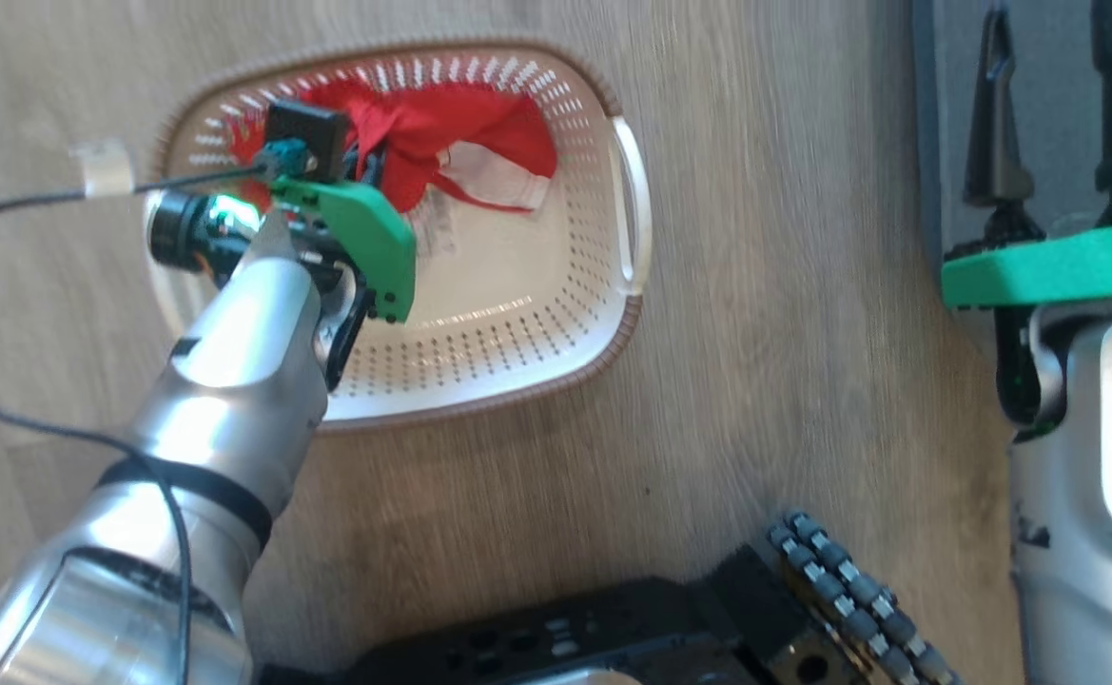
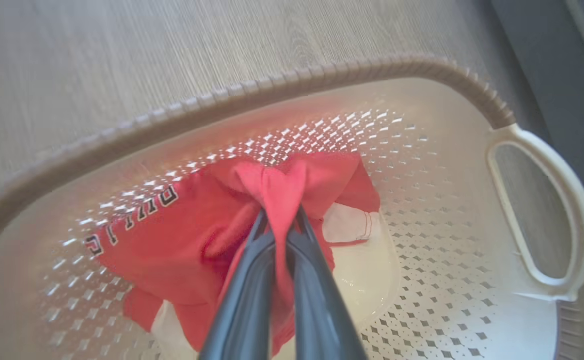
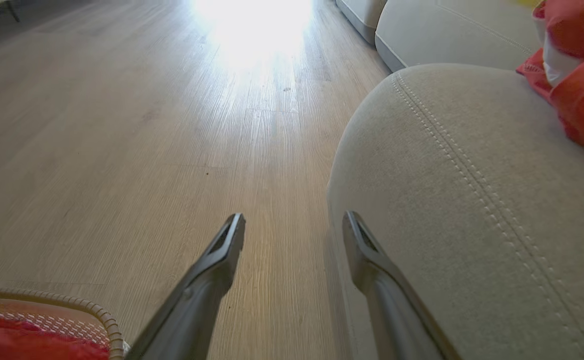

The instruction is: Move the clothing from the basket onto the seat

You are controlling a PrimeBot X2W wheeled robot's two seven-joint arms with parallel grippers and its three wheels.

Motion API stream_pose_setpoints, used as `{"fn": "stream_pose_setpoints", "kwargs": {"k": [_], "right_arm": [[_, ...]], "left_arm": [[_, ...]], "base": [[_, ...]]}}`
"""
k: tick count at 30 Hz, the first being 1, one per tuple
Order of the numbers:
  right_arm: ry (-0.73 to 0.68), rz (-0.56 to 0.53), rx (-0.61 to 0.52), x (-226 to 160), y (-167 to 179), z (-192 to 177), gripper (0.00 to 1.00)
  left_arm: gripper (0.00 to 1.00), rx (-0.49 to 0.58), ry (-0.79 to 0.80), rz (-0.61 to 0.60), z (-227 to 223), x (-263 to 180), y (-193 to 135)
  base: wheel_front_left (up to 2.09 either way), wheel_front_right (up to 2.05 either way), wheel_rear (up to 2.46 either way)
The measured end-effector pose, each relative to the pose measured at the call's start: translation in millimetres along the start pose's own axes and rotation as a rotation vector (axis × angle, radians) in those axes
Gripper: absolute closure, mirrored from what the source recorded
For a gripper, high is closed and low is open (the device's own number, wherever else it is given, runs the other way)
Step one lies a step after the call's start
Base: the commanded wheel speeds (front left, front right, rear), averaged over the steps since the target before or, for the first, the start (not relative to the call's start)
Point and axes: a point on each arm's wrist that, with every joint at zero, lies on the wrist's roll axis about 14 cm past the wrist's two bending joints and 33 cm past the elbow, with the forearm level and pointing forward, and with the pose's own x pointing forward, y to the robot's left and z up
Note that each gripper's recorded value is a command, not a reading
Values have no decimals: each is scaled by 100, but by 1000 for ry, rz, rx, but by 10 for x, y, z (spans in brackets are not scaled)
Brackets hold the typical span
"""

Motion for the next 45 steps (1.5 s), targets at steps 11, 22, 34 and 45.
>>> {"fn": "stream_pose_setpoints", "kwargs": {"k": [11,22,34,45], "right_arm": [[-93,11,15,-387,46,594,0],[-179,6,31,-1013,4,1042,0],[-246,31,8,-1316,64,1284,0],[-187,118,-6,-1443,344,1079,0]], "left_arm": [[100,-48,-357,116,1123,-977,252],[100,-59,-676,311,1471,-2540,431],[100,-21,-784,408,1392,-3264,427],[100,-16,-827,418,1430,-3439,396]], "base": [[0,0,0],[0,0,0],[0,0,0],[0,0,0]]}}
